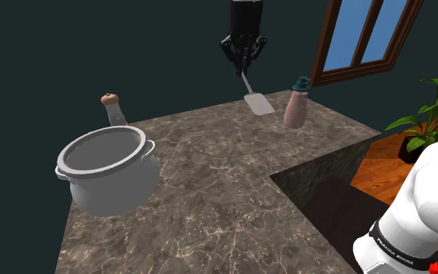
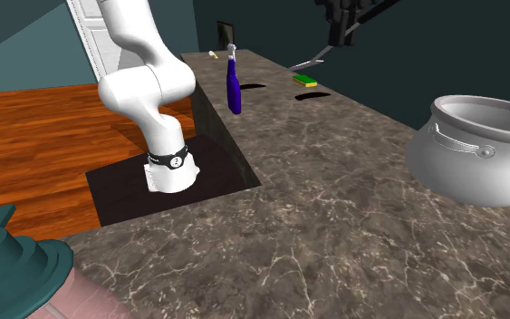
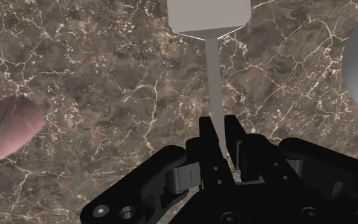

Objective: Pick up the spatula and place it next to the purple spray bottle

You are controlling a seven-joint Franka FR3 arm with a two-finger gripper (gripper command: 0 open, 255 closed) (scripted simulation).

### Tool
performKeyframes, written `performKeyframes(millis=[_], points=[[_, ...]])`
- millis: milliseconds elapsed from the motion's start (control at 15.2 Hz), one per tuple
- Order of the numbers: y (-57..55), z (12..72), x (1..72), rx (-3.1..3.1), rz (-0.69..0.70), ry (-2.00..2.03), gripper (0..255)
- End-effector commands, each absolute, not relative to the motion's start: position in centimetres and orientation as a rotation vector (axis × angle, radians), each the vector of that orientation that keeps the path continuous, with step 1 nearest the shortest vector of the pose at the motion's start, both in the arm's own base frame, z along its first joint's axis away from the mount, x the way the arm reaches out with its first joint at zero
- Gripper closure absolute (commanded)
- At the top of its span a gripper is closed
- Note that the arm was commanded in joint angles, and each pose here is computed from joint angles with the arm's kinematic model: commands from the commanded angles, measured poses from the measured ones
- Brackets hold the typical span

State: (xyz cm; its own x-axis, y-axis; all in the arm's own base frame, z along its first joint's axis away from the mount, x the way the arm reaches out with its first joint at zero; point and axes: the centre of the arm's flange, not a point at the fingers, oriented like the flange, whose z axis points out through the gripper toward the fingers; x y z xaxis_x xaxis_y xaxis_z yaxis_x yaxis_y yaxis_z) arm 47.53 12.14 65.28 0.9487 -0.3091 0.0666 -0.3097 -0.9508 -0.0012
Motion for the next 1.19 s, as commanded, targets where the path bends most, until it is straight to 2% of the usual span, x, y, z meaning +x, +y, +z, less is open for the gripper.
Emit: performKeyframes(millis=[0,1122], points=[[14.1,65.4,45.5,3.091,0.103,-0.493,255],[29.3,65.5,29.0,3.091,0.103,-0.493,255]])
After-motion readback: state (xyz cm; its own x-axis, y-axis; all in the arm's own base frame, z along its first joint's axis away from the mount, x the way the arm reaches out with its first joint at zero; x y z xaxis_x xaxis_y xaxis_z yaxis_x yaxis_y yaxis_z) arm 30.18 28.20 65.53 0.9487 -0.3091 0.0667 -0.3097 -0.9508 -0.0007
